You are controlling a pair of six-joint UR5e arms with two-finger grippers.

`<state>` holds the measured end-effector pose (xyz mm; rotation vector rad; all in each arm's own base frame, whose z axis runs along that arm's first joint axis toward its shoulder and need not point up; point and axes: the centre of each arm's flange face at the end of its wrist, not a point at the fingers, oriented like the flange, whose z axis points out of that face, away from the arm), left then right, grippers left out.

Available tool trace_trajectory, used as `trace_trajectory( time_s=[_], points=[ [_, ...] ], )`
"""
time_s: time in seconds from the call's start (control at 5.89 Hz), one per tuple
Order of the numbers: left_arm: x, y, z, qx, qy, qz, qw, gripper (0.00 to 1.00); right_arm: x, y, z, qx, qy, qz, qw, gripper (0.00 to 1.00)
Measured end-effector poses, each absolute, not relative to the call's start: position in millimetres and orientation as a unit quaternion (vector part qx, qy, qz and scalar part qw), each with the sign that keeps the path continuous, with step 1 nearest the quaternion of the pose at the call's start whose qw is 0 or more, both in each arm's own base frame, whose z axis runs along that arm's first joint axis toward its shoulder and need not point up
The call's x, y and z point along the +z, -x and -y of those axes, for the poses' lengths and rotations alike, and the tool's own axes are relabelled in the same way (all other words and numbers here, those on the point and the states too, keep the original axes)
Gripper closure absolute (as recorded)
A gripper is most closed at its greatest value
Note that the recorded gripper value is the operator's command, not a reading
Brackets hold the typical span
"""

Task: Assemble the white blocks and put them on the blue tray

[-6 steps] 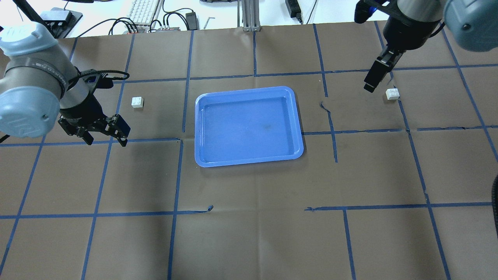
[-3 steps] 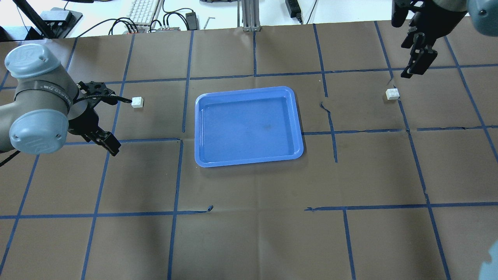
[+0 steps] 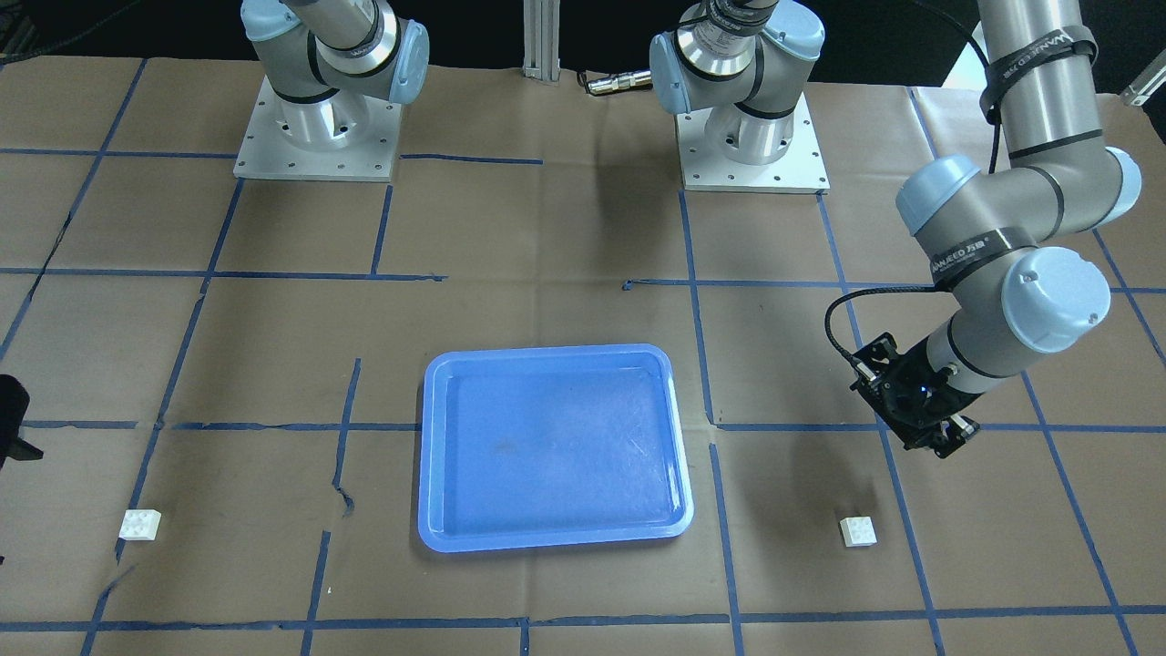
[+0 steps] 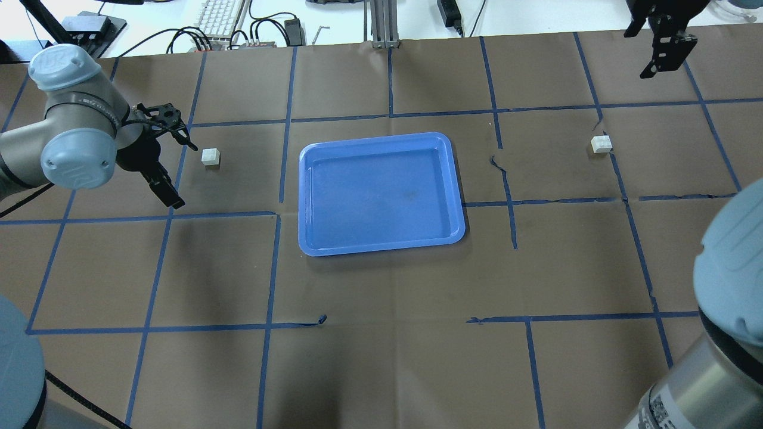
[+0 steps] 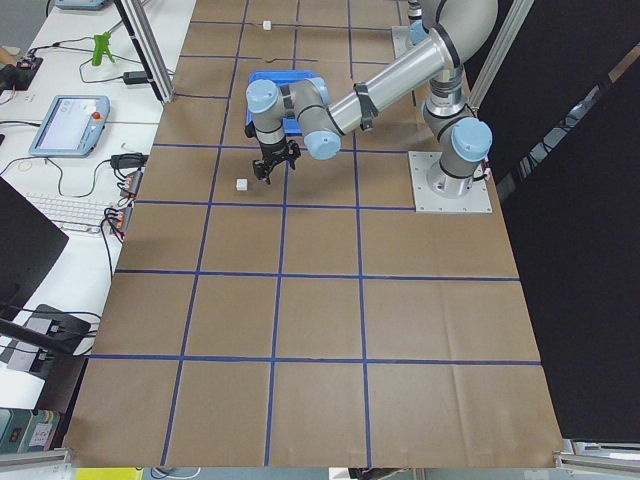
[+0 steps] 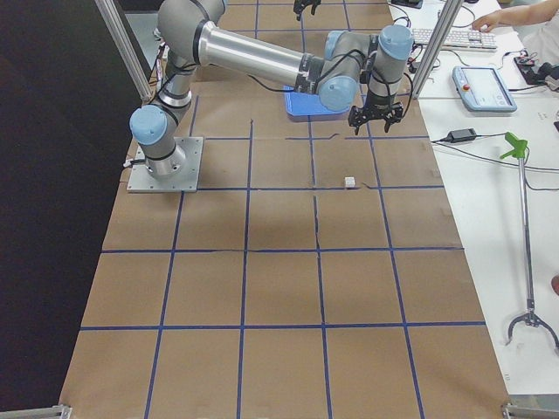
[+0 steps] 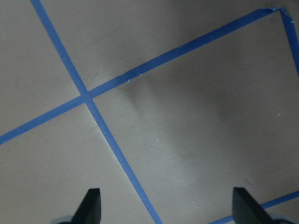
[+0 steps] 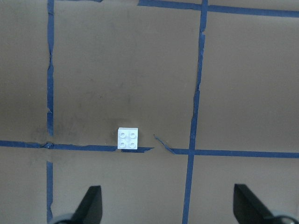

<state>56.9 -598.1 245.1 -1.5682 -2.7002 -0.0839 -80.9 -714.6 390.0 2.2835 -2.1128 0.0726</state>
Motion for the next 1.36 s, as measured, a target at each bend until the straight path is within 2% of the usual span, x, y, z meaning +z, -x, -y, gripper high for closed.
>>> trace_trajectory(
  time_s=[0.34,1.19,1.36],
  points=[
    [227,-60,636,0.007,0.598,0.801,0.006,0.01,353,103,717,0.015,-0.733,0.679,-0.018,0.0],
    [189,-42,668,0.036,0.697,0.715,-0.02,0.01,232,174,686,0.174,-0.696,0.676,-0.169,0.01],
    [181,-42,672,0.04,0.7,0.713,-0.017,0.15,215,180,688,0.205,-0.688,0.671,-0.185,0.01]
  ],
)
